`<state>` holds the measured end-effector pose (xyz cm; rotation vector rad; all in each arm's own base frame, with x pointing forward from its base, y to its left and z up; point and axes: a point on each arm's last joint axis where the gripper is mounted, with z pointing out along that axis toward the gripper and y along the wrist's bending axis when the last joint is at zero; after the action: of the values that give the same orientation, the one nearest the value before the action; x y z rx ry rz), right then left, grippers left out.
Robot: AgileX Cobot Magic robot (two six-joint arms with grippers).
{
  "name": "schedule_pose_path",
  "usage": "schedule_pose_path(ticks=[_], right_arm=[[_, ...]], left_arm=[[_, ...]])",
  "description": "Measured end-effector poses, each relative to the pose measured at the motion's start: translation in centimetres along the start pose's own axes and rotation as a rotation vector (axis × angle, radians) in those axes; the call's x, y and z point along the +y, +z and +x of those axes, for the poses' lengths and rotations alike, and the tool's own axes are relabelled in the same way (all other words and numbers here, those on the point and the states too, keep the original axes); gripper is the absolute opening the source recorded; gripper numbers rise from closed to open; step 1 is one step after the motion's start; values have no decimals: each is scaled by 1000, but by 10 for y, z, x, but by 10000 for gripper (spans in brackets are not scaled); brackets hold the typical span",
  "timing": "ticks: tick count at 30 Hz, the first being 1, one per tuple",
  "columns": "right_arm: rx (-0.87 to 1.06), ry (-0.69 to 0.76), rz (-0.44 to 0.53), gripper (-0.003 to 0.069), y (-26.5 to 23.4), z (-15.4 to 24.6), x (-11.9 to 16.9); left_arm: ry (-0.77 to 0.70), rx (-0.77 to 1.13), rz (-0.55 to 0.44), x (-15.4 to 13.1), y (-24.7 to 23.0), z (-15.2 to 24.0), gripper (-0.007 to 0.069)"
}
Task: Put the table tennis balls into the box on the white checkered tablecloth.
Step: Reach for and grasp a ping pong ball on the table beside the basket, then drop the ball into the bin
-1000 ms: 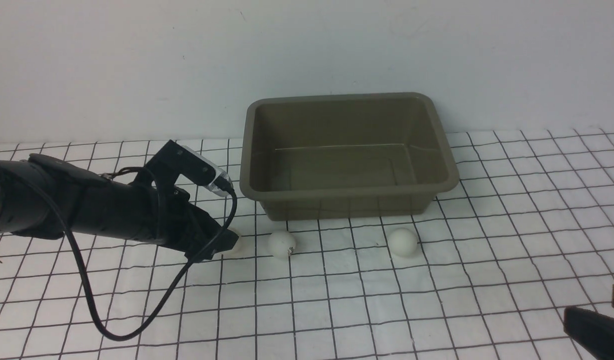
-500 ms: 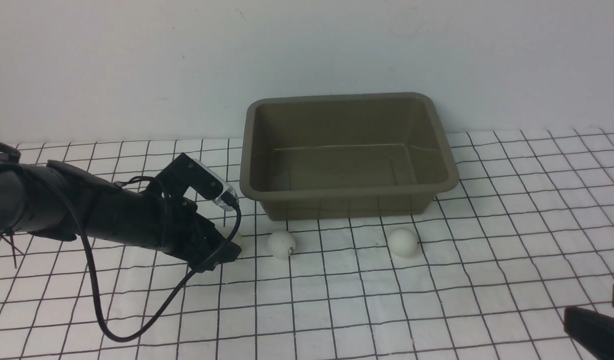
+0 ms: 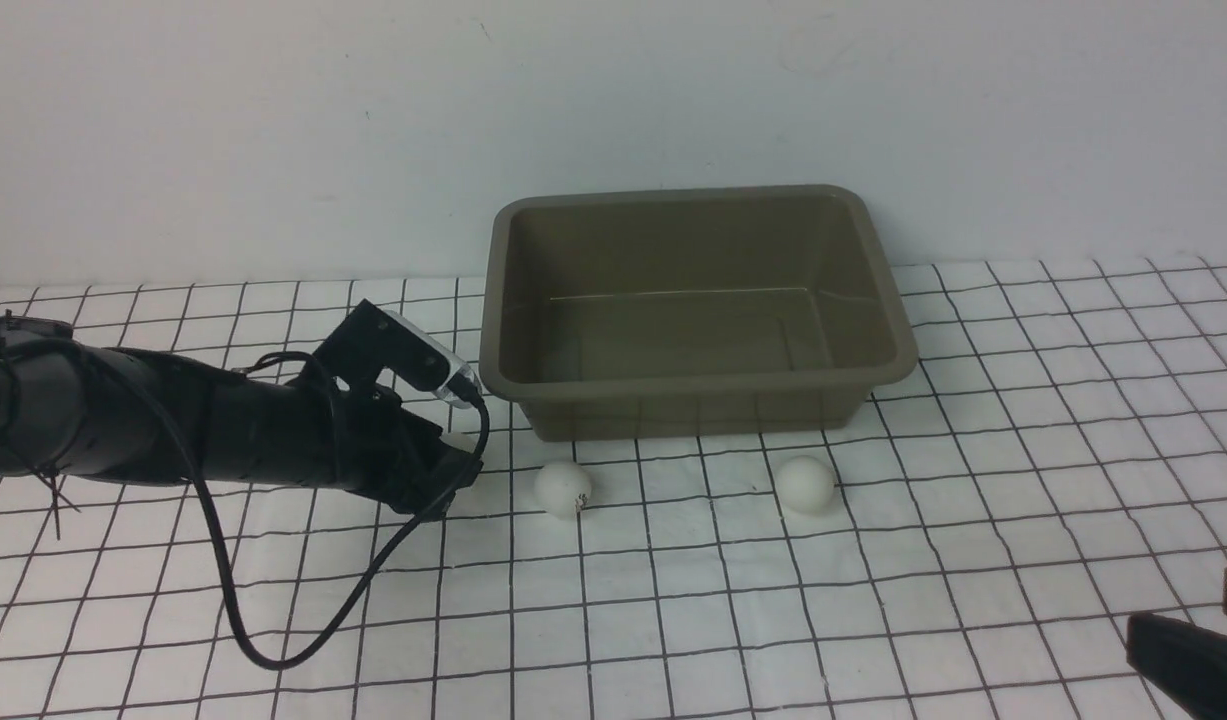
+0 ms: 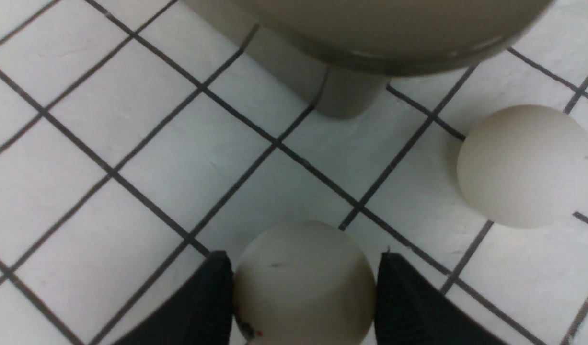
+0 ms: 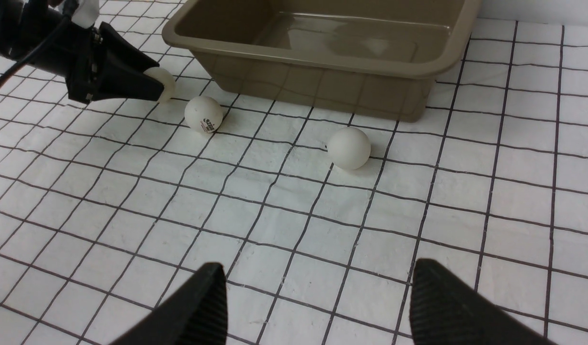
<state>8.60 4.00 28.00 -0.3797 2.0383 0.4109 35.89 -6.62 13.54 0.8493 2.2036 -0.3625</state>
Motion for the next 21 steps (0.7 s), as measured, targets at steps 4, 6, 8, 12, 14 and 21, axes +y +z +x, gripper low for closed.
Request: schedule_pose_path(ticks=[4, 6, 8, 12, 14, 21], right_arm=[[-12, 10, -3, 462, 0, -1, 0], [-18, 14, -6, 462, 0, -2, 1], [-20, 14, -9, 462, 0, -2, 1], [-21, 11, -11, 462, 0, -2, 1], [-22, 11, -11, 462, 0, -2, 1], [-22, 10, -11, 462, 0, -2, 1]], left_arm=[[28, -47, -25, -1, -16, -15, 335], [37, -75, -40, -2, -25, -23, 335], [38, -109, -52, -3, -34, -31, 335], [41, -184, -43, -7, -48, -46, 335], [47, -215, -25, -9, -51, -53, 335], [120, -331, 9, -7, -57, -75, 335]])
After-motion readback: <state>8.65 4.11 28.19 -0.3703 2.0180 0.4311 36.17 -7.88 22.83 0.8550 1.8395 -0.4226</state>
